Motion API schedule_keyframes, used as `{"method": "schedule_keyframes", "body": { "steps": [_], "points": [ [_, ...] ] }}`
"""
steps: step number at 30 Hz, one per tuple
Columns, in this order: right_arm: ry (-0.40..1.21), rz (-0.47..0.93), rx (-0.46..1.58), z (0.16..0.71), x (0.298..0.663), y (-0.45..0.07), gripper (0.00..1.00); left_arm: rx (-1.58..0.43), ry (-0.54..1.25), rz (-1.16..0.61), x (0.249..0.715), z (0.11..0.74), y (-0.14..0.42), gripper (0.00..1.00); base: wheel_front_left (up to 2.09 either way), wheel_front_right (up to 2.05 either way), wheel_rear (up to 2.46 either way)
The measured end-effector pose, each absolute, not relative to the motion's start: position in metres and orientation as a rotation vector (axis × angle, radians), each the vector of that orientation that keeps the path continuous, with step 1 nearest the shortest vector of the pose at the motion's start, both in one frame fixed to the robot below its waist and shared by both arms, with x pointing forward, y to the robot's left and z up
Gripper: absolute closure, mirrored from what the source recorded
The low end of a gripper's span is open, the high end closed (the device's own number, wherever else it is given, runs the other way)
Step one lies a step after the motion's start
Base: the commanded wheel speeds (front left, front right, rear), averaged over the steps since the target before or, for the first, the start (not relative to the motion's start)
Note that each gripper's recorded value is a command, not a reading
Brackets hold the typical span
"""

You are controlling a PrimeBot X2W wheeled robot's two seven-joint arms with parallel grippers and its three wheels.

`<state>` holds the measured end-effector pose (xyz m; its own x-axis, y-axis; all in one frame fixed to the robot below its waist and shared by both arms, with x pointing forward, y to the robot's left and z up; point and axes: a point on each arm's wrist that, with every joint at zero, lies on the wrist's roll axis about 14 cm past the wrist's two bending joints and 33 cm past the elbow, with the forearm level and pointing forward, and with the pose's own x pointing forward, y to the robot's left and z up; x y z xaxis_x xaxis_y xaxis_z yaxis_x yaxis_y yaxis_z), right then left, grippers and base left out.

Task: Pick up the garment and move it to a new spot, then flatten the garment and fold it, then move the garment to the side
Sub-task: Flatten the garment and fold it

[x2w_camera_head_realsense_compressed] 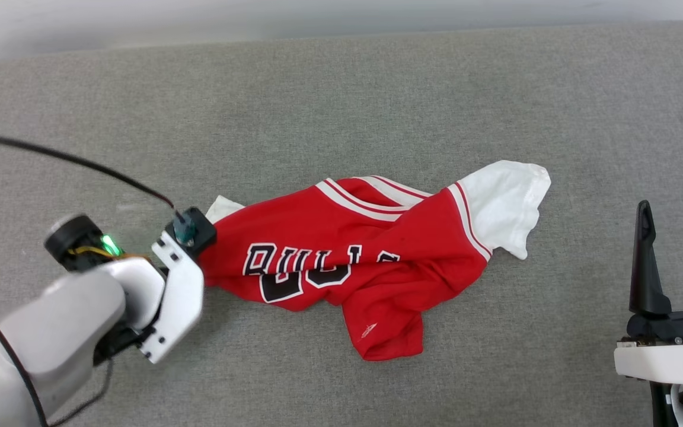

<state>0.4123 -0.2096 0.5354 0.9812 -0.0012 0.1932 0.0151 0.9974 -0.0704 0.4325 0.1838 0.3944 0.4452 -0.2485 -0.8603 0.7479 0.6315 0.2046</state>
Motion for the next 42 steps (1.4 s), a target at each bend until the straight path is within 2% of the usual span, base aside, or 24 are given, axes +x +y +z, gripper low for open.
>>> {"method": "schedule_keyframes", "body": {
  "steps": [4, 5, 6, 10, 21, 24, 34, 42],
  "points": [
    [-0.187, -0.004, -0.069, 0.533, 0.412, -0.208, 0.0, 0.557, 0.968, -0.686, 0.412, 0.38, 0.176, 1.0, 0.0, 0.0, 0.0],
    [-0.187, -0.003, -0.069, 0.533, 0.412, -0.208, 0.0, 0.546, 0.962, -0.684, 0.412, 0.381, 0.174, 0.87, 0.0, 0.0, 0.0],
    [-0.189, -0.001, -0.07, 0.534, 0.411, -0.207, 0.0, 0.534, 0.954, -0.683, 0.412, 0.383, 0.172, 0.0, 0.0, 0.0, 0.0],
    [-0.203, 0.003, -0.072, 0.54, 0.408, -0.206, 0.0, 0.517, 0.891, -0.668, 0.422, 0.403, 0.169, 0.0, 0.0, 0.0, 0.0],
    [-0.226, -0.007, -0.06, 0.55, 0.394, -0.209, 0.0, 0.484, 0.536, -0.669, 0.468, 0.535, 0.145, 0.0, 0.0, 0.0, 0.0],
    [-0.224, -0.008, -0.056, 0.549, 0.394, -0.209, 0.0, 0.497, 0.499, -0.704, 0.47, 0.551, 0.13, 0.0, 0.0, 0.0, 0.0],
    [-0.225, -0.019, -0.061, 0.549, 0.4, -0.213, 0.0, 0.513, 0.678, -0.911, 0.444, 0.509, 0.07, 0.0, 0.0, 0.0, 0.0],
    [-0.203, -0.047, -0.065, 0.54, 0.408, -0.223, 0.0, 0.494, 0.904, -1.007, 0.419, 0.447, 0.058, 0.0, 0.0, 0.0, 0.0]
  ]
}}
